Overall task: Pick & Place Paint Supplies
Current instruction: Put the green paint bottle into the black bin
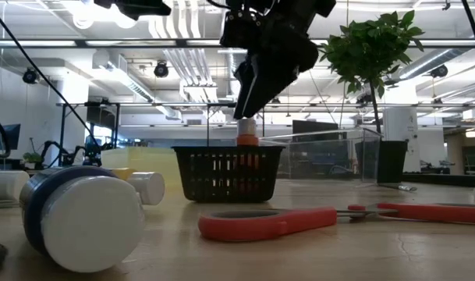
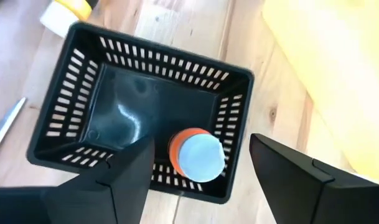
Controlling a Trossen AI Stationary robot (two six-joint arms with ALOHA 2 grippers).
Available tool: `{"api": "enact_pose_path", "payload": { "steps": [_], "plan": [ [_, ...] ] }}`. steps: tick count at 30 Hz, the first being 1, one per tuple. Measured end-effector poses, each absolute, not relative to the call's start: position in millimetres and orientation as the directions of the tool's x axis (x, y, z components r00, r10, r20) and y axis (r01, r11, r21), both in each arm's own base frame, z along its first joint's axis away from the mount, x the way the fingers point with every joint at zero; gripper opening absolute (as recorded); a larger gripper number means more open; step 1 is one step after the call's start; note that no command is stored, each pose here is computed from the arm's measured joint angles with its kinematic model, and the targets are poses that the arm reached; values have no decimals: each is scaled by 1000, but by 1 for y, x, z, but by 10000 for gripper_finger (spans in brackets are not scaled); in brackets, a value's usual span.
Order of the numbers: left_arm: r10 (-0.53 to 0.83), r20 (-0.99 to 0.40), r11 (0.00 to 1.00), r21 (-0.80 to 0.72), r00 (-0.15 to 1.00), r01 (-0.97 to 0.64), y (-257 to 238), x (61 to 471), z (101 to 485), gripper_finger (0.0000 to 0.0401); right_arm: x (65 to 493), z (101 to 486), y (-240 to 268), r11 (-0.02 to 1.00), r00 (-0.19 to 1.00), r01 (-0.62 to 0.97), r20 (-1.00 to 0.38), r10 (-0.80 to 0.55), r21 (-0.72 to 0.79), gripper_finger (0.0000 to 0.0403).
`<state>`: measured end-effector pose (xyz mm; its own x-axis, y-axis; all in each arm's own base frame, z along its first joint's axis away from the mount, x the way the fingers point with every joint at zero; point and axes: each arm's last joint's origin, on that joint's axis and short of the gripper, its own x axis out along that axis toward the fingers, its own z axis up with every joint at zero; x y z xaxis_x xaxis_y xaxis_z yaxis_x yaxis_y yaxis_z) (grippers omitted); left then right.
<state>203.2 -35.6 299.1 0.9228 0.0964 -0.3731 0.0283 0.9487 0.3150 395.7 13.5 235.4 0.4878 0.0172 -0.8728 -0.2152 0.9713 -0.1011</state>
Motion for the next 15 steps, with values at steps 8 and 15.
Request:
{"api": "enact_pose_path", "payload": {
  "steps": [8, 15],
  "plan": [
    [101, -422, 950, 311, 901, 39, -35, 202, 278, 197, 377, 278, 19, 979, 573, -182, -819, 29, -93, 262],
    [-31, -493, 971, 191, 870, 142, -39, 199, 271, 197, 348, 315, 47, 978, 651, -200, -754, 88, -58, 263]
  ]
}}
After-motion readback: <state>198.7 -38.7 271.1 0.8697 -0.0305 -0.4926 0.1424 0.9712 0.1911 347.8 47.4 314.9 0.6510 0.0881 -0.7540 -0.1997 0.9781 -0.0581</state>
